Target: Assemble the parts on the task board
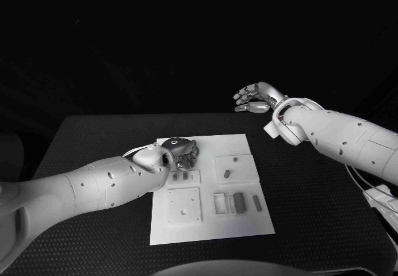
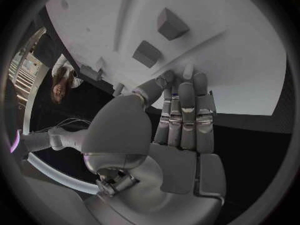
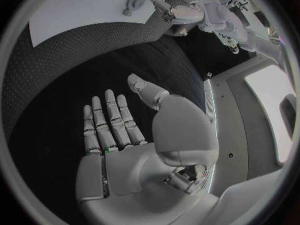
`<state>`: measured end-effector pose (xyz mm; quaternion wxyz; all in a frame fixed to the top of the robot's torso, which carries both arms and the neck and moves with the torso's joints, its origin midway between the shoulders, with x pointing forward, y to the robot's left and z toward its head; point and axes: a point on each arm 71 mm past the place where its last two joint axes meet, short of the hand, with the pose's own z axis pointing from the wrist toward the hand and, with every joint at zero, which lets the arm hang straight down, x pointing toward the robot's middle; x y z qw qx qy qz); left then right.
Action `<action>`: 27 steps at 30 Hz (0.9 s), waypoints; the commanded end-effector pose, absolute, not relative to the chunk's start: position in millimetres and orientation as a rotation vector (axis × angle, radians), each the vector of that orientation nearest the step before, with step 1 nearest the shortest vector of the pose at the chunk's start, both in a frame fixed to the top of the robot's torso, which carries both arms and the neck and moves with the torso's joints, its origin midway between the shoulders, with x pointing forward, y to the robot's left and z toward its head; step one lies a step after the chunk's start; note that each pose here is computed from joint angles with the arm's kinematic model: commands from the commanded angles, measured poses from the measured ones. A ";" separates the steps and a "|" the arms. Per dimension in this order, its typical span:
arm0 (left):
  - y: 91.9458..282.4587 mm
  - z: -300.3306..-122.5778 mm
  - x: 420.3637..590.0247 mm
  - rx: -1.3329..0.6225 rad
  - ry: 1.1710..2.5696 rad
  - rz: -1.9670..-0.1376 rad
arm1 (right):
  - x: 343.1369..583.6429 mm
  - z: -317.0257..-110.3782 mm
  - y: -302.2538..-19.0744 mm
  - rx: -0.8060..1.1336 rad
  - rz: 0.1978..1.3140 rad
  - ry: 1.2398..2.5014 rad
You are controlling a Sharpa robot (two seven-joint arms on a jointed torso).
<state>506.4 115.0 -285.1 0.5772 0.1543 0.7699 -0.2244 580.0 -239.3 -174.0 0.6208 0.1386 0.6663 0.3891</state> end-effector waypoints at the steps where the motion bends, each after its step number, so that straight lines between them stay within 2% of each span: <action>1: 116.9 -290.8 502.1 0.340 1.803 -0.560 | 579.4 -173.9 -237.1 0.306 0.911 1.536; 16: 121.9 -284.4 501.1 0.278 1.769 -0.601 | 579.3 -174.0 -237.8 0.307 0.910 1.535; 27: 123.6 -271.4 506.8 0.194 1.767 -0.637 | 579.2 -174.0 -238.6 0.308 0.908 1.535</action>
